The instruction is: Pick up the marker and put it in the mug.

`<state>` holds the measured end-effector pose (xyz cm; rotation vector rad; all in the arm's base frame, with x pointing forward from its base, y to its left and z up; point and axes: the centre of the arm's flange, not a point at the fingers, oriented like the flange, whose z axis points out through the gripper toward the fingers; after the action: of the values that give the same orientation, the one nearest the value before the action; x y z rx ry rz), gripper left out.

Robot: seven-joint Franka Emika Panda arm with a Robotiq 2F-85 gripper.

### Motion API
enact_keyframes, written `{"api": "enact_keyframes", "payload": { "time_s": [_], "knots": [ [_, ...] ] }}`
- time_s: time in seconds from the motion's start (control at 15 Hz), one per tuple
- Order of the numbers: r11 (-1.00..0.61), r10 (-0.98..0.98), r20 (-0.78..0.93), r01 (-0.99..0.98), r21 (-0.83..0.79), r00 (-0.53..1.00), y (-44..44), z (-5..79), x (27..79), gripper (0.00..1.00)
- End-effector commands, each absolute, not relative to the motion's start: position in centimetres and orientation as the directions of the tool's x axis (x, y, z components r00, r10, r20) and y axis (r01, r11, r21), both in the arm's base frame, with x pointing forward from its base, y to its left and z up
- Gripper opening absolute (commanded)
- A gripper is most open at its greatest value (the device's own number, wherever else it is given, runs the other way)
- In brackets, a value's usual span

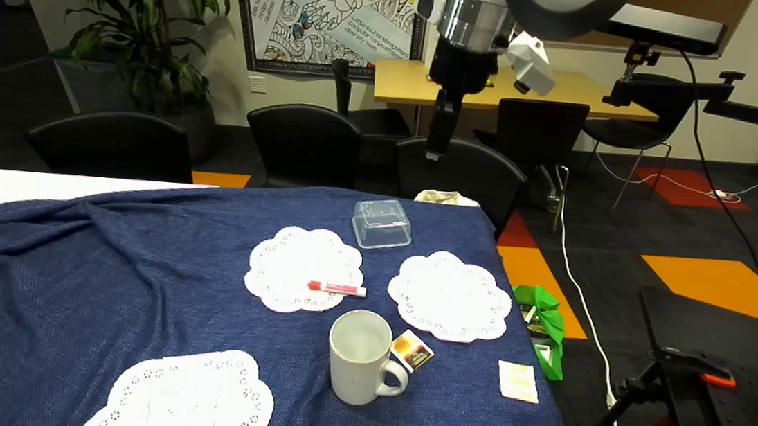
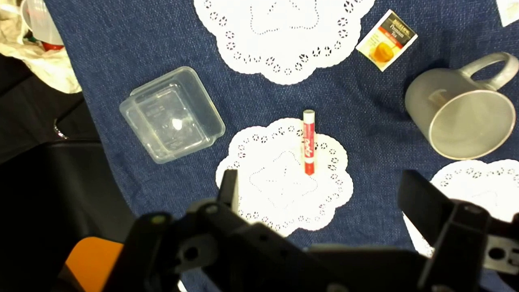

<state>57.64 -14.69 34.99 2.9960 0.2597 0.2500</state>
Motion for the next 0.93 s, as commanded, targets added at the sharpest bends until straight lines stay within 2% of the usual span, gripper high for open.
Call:
{"api": "enact_keyframes", "payload": {
  "time_s": [0.0, 0.07, 0.6, 0.87],
  "knots": [
    [-0.983, 0.151, 0.103, 0.138, 0.117, 0.983, -14.7, 31.5, 59.0, 1.0],
    [-0.979, 0.175, 0.119, 0.16, 0.126, 0.977, -14.7, 32.6, 57.8, 1.0],
    [-0.98, 0.169, 0.1, 0.157, 0.121, 0.98, -14.6, 31.0, 58.4, 1.0],
    [-0.982, 0.163, 0.016, 0.161, 0.099, 0.986, -15.0, 27.6, 62.0, 1.0]
  ]
}}
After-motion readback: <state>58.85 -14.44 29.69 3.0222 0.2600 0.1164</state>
